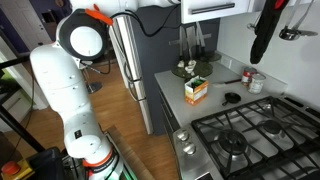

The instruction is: Put the tea bag in the box

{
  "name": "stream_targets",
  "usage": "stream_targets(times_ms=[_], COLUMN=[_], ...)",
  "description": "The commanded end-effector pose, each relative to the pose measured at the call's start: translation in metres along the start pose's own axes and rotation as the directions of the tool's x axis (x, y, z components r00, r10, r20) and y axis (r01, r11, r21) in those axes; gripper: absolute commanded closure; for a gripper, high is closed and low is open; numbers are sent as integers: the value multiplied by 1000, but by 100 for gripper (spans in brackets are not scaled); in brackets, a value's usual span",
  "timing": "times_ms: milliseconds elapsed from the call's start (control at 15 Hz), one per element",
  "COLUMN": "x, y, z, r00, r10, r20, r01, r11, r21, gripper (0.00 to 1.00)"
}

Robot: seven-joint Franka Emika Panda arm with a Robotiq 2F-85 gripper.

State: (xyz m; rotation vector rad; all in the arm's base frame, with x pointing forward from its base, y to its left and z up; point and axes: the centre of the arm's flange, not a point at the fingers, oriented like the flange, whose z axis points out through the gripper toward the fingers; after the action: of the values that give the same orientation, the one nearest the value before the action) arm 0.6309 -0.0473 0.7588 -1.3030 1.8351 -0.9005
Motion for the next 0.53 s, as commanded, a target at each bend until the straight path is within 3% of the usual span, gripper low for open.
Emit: stream_targets(times_ms=[0, 67, 200, 467], x=[9, 13, 17, 20], y=[-19, -22, -26, -29], z=[16, 18, 21, 24], r00=[1000, 999, 999, 999], r10=[30, 34, 41, 37], r20=[6, 8, 3, 3], r01=[-31, -34, -41, -37], r11=[999, 999, 999, 999], r21=[29, 32, 34, 29], gripper=[0, 3, 27, 59])
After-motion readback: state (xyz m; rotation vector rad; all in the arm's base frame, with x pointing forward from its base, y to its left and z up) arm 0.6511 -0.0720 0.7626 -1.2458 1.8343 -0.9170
